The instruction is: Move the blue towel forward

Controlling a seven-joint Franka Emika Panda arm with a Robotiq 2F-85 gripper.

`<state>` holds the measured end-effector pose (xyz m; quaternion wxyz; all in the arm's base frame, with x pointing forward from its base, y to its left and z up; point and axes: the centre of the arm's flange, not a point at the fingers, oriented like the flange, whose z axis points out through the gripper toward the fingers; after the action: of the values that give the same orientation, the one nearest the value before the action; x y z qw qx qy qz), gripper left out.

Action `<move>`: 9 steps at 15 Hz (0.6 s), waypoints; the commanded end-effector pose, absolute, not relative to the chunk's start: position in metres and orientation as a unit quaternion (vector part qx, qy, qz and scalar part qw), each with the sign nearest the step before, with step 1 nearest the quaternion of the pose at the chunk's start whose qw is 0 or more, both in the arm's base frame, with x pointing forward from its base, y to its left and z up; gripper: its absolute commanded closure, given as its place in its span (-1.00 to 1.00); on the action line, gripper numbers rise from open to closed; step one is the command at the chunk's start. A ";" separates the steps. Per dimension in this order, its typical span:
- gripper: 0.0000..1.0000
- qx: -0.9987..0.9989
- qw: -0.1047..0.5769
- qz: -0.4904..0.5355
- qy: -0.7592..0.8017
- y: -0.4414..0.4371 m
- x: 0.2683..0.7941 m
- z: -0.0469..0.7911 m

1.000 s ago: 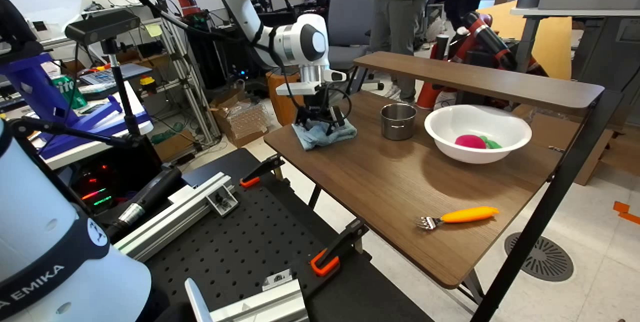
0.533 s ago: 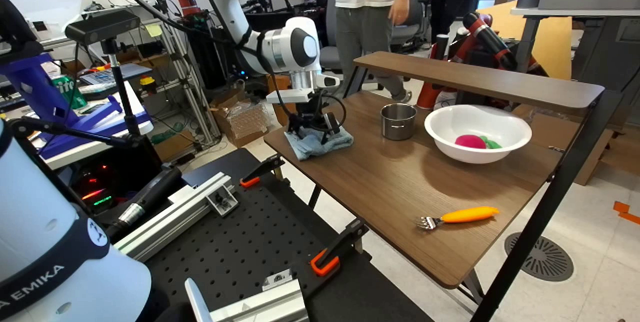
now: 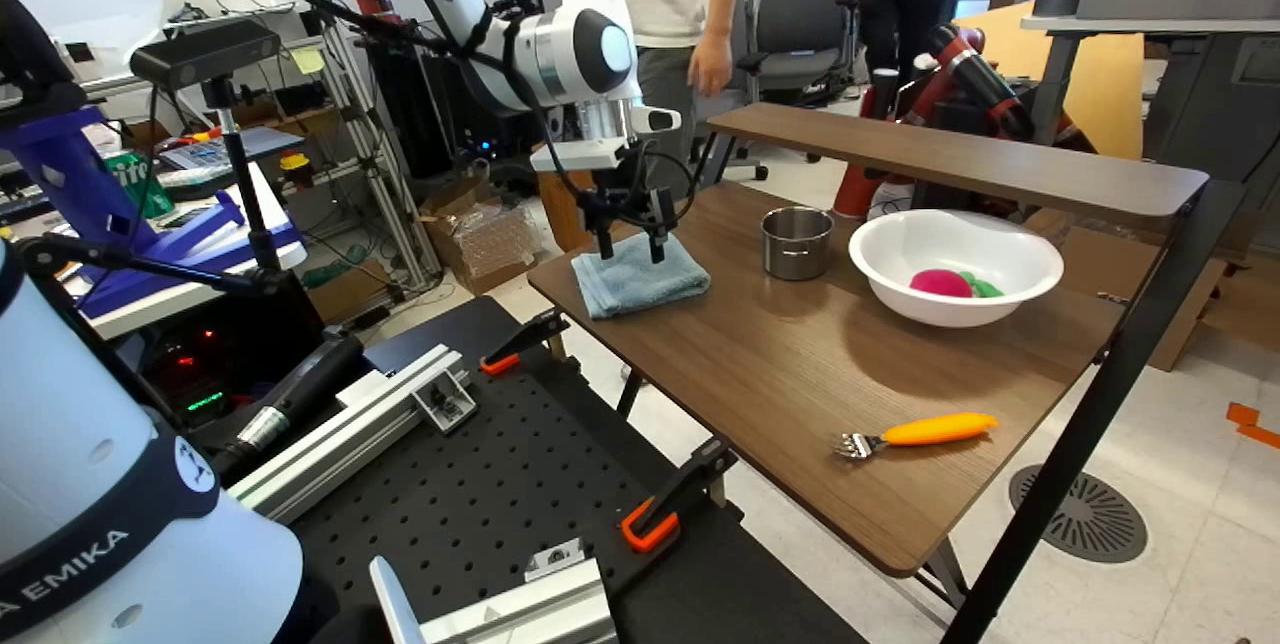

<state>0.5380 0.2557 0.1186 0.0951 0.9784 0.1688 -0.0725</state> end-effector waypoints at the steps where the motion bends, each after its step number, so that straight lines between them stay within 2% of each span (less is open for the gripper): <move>1: -1.00 0.982 0.071 -0.042 0.172 0.260 0.530 0.165; 6: -1.00 0.981 0.055 -0.010 0.183 0.279 0.516 0.227; 7: -1.00 0.981 0.064 -0.012 0.185 0.287 0.532 0.213; 9: -1.00 0.980 0.062 -0.008 0.188 0.287 0.524 0.225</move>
<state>0.5241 0.2874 0.2254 0.0622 0.9802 0.1879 -0.0080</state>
